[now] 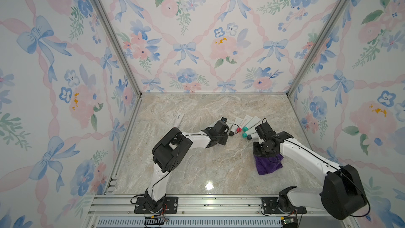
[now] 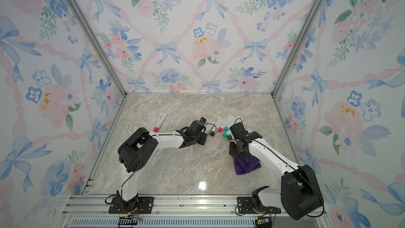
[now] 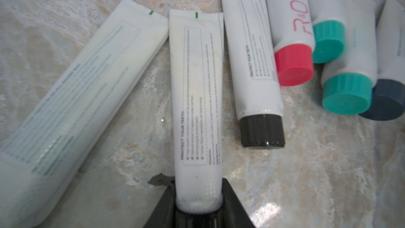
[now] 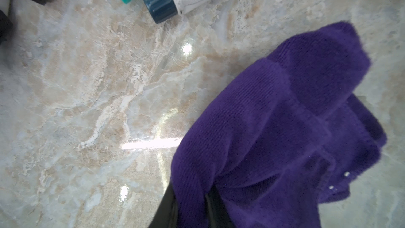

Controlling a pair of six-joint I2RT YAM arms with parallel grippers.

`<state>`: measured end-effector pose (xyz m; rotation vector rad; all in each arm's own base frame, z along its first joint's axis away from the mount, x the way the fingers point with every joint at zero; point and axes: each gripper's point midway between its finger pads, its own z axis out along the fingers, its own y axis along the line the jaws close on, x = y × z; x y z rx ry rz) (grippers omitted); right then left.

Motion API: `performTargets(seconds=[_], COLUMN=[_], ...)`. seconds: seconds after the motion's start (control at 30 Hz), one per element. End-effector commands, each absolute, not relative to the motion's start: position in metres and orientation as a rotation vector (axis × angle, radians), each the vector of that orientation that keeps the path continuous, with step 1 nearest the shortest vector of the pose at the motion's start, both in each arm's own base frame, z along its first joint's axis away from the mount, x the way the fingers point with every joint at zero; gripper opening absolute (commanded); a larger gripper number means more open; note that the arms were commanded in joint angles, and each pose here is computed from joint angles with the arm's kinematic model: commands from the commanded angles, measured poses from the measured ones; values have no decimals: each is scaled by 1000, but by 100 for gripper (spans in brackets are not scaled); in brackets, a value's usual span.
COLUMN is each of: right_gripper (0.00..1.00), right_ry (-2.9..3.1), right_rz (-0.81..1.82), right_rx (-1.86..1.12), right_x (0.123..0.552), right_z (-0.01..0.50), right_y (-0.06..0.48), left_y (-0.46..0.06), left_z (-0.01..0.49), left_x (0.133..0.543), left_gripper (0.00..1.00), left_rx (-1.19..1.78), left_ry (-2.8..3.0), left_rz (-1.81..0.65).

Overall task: Wipe the surface of the toothpaste tube
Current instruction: Move the toothpaste to the center of the board, then pick up the toothpaste from the center of the board.

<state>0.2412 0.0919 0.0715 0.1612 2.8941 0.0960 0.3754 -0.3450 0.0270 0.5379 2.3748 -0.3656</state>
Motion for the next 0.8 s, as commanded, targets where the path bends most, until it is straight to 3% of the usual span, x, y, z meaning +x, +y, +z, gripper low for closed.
performTargets(seconds=[0.0,0.13,0.43,0.77], right_gripper=[20,20,20,20], right_ry=[2877,2878,2879,2871], right_rz=[109,109,108,133], right_rx=[147,145,136,135], right_x=[246,246,245,242], right_z=[78,79,79,81], right_y=[93,93,93,96], left_y=[-324,-322,-296,-147], left_z=[13,39,126,152], left_x=[369,368,366,392], left_gripper=[46,62,71,78], left_rx=[555,527,393,-98], left_ry=[2450,2407,2263,2233], left_rz=[-275,-304,-374,-203])
